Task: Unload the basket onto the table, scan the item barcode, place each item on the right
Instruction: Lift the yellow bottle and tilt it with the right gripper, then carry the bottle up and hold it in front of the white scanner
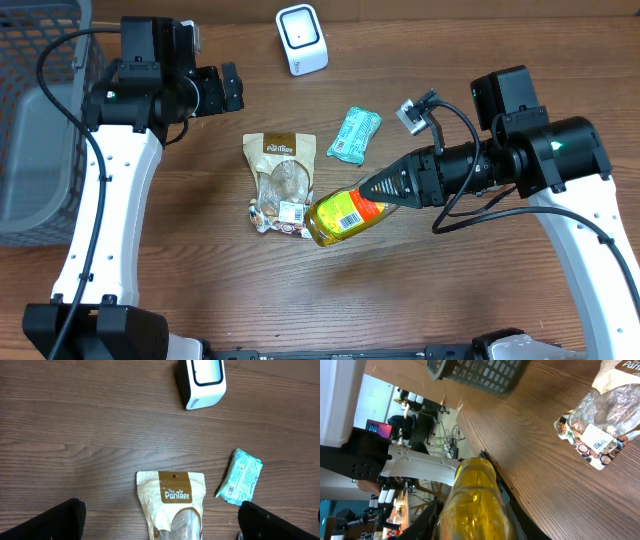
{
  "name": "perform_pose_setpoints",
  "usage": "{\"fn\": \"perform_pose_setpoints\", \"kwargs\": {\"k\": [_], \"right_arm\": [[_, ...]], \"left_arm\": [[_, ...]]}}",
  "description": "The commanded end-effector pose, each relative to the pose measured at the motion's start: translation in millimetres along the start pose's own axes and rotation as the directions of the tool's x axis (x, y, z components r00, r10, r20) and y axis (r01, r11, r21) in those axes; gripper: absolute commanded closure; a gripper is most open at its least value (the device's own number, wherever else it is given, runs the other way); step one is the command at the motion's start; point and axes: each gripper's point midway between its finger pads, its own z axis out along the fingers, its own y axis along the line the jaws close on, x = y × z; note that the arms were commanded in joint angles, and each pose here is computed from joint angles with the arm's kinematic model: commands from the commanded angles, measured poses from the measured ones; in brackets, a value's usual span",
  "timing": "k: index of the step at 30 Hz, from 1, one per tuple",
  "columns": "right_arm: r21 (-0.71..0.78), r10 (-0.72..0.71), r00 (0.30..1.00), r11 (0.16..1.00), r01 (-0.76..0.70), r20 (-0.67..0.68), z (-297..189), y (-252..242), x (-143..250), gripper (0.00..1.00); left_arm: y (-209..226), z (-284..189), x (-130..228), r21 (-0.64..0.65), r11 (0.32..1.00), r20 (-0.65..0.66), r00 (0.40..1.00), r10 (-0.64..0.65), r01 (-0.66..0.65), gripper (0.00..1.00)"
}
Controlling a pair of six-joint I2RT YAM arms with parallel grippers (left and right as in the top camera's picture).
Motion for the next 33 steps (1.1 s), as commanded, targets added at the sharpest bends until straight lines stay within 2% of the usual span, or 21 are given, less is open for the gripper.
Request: {"fn": "perform_pose_setpoints", "kwargs": {"k": [1,11,15,20,24,27,29,33], "right_arm": [[-0.042,-0.031,0.999,0.999,0.032,0.015,-2.5,12.5,-3.4,0.79],[-0.041,-0.031,0.999,0.999,0.032,0.015,-2.5,12.4,-3.4,0.79],[0.001,-0.037,0.999,0.999,0.037,0.014,-2.4,5.1,-3.9,0.8],[0.247,-0.04,0.999,0.968,0.039,-0.002,-7.6,-37.4,-4.2,0.87],[0.469,-0.012,1.0,0.883,0.008,0.007,-22.3,-75.8,-6.6,0.91],[0.595,0.047,0.994,0.798,-0.094,0.095,-36.9,-98.9,-16.4,0.91],[0.651,0.086,0.976,0.733,-0.197,0.199,-48.0,-112.6,-27.8,0.91],[0.651,0.051,0.968,0.731,-0.203,0.245,-51.2,-113.0,-49.8,0.85]], "left_arm": [[-2.3,-2.5,-4.2,0.0,1.0,0.013,1.0,0.029,-0.029,0.0],[-2.4,-2.5,-4.3,0.0,1.0,0.014,0.999,0.029,-0.029,0.0],[-2.3,-2.5,-4.2,0.0,1.0,0.013,1.0,0.029,-0.029,0.0],[-2.3,-2.5,-4.2,0.0,1.0,0.013,1.0,0.029,-0.029,0.0],[-2.3,-2.5,-4.2,0.0,1.0,0.013,1.0,0.029,-0.029,0.0],[-2.3,-2.5,-4.2,0.0,1.0,0.013,1.0,0.029,-0.029,0.0],[-2.3,-2.5,-4.2,0.0,1.0,0.013,1.0,0.028,-0.028,0.0],[-2.3,-2.5,-4.2,0.0,1.0,0.013,1.0,0.028,-0.028,0.0]]}}
